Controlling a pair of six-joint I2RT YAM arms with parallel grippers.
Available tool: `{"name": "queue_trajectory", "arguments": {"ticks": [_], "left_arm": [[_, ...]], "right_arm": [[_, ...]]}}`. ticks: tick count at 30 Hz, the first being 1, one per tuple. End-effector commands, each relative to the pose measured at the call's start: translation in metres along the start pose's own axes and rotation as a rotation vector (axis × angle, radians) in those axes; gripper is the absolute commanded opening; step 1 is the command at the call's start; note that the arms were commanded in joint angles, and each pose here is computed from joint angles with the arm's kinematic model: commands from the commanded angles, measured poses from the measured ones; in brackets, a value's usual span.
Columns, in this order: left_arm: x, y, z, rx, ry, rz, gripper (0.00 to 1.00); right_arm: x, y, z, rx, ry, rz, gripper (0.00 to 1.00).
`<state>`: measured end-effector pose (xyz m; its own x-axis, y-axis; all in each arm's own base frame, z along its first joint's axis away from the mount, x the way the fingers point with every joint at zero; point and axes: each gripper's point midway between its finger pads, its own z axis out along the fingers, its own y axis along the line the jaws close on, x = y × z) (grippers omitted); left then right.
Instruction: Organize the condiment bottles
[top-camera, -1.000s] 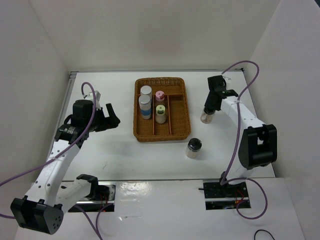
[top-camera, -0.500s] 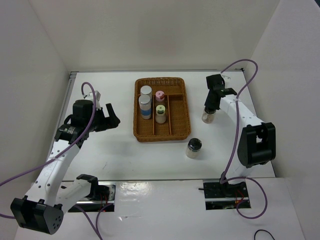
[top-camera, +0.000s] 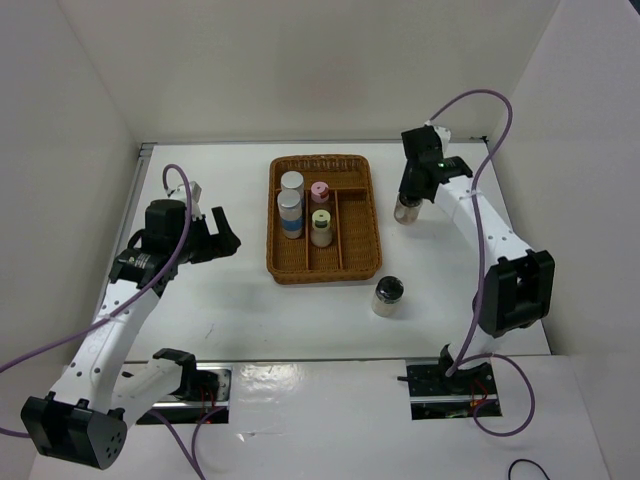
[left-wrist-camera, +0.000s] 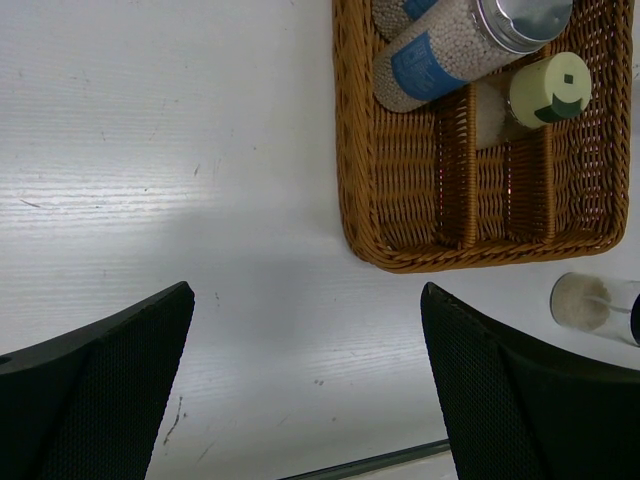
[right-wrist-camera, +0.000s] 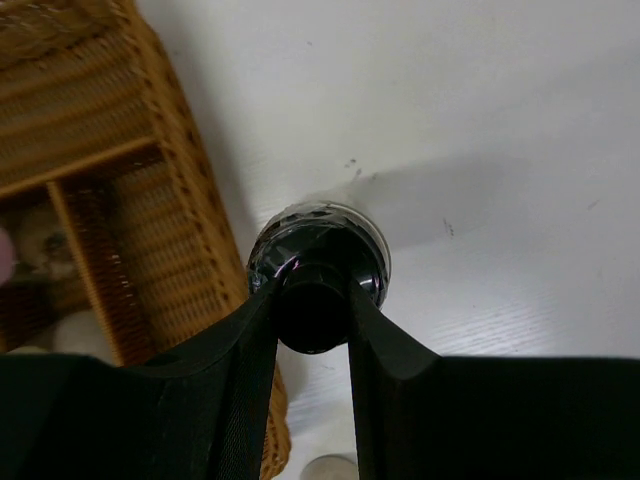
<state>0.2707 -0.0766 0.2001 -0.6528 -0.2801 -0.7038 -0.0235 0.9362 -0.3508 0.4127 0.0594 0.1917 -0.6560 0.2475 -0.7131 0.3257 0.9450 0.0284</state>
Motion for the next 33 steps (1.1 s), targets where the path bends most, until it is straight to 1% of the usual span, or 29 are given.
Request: {"name": "queue_trajectory", "arguments": {"ticks": [1, 2, 9, 15, 17, 28, 33], "left_arm": [[-0.012, -0.007, -0.004, 0.04, -0.058, 0.023, 1.0], [-0.012, -0.007, -0.004, 0.04, -0.058, 0.023, 1.0], [-0.014, -0.008, -0.007, 0.043, -0.067, 0.024, 1.0], [-0.014, -0.008, -0.007, 0.043, -0.067, 0.024, 1.0], [-0.014, -0.008, -0.007, 0.043, -0.067, 0.024, 1.0], [-0.01, -0.006, -0.005, 0.04, -0.058, 0.023, 1.0], [-0.009, -0.005, -0.003, 0.037, -0.05, 0.022, 1.0]], "right_arm": [[-0.05, 0.023, -0.052, -0.1, -0.127, 0.012, 0.0], [-0.055, 0.023, -0.056, -0.104, -0.136, 0.016, 0.0], [-0.056, 0.087, -0.076, -0.225, -0.147, -0.054, 0.0], [-0.043, 0.122, -0.071, -0.269, -0.119, -0.093, 0.01], [-0.038, 0.131, -0.063, -0.271, -0.109, -0.104, 0.01], [-0.029, 0.15, -0.028, -0.257, -0.088, -0.126, 0.03], [-0.018, 0.157, -0.007, -0.246, -0.071, -0.137, 0.03]]}}
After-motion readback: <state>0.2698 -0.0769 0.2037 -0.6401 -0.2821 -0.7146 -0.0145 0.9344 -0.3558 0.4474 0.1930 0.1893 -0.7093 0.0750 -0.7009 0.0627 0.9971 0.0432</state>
